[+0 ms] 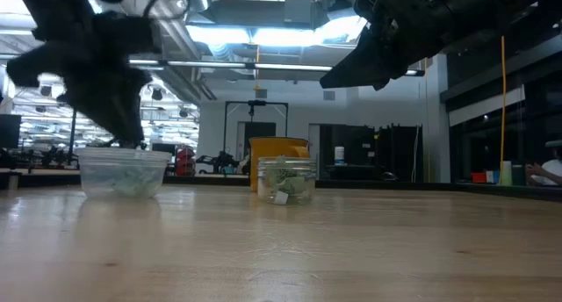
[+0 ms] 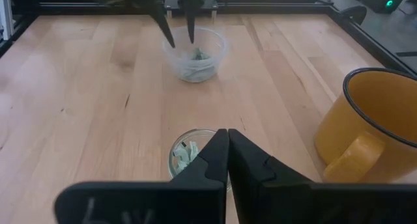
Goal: Pick and place Stevia / Truvia into bins
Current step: Return to Home Position
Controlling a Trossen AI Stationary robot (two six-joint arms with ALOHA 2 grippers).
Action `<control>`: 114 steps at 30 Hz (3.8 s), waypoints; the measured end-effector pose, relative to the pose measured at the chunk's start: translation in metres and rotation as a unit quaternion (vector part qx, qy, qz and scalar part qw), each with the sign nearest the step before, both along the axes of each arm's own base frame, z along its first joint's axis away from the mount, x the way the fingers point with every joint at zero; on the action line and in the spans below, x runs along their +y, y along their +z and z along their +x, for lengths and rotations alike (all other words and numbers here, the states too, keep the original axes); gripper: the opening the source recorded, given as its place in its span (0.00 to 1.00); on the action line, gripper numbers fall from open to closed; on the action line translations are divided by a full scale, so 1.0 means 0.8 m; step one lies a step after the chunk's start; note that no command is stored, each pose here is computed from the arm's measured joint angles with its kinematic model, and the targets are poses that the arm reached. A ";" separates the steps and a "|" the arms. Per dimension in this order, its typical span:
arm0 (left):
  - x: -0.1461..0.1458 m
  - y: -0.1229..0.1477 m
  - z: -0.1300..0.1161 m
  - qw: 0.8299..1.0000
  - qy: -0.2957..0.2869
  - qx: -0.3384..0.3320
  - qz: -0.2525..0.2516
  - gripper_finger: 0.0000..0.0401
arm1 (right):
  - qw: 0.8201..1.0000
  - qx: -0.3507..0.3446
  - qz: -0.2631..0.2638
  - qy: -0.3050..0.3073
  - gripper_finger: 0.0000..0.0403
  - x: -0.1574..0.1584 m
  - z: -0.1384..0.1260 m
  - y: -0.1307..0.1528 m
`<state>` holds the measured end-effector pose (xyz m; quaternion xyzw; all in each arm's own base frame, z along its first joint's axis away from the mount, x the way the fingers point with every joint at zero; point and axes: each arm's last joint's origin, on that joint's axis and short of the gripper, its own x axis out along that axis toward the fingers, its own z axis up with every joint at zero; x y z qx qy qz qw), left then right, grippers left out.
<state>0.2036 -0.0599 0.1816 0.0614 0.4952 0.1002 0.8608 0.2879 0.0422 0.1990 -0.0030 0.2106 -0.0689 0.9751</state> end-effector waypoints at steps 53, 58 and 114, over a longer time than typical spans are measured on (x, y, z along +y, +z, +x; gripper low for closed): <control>0.094 -0.012 -0.140 0.894 -0.054 -0.439 0.072 0.00 | 0.995 -0.095 -0.024 0.023 0.00 -0.056 -0.026 0.011; 0.100 -0.010 -0.141 0.889 -0.062 -0.450 0.063 0.00 | 0.992 -0.125 -0.021 0.003 0.00 -0.067 -0.050 -0.009; 0.114 -0.019 -0.138 0.875 -0.011 -0.471 0.113 0.00 | 0.981 -0.193 0.010 -0.009 0.00 -0.064 -0.177 -0.024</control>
